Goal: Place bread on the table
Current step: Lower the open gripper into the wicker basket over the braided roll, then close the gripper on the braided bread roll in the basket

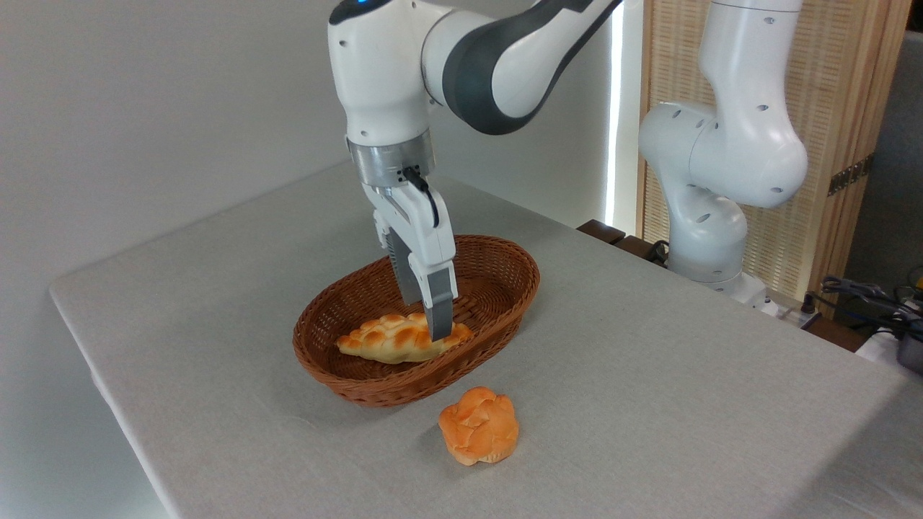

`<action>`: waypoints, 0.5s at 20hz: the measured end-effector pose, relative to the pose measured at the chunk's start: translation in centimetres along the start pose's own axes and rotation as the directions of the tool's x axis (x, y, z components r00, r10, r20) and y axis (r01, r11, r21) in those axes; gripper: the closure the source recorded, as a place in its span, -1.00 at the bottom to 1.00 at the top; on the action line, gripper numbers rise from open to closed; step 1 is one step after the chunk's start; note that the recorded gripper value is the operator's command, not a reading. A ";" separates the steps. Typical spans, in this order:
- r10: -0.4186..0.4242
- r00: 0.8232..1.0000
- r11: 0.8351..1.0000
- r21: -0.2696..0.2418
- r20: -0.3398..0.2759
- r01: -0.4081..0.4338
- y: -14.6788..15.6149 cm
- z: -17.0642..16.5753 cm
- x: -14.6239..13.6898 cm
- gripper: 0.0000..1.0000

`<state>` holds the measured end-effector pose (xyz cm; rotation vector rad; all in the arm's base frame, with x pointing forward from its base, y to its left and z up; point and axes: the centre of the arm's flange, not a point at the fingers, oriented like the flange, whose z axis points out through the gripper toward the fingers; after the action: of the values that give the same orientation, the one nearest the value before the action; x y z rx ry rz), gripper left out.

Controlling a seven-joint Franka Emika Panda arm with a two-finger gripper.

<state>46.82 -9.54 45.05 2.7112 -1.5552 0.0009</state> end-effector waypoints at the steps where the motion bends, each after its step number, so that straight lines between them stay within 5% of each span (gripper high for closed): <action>1: 0.021 1.000 1.000 -0.003 0.003 -0.021 0.1 0.2 -0.1 -1.00; 10: 0.057 0.998 0.998 0.025 -0.019 -0.056 0.3 2.9 0.3 -1.00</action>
<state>46.66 -9.98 42.16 2.6760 -1.6366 0.0468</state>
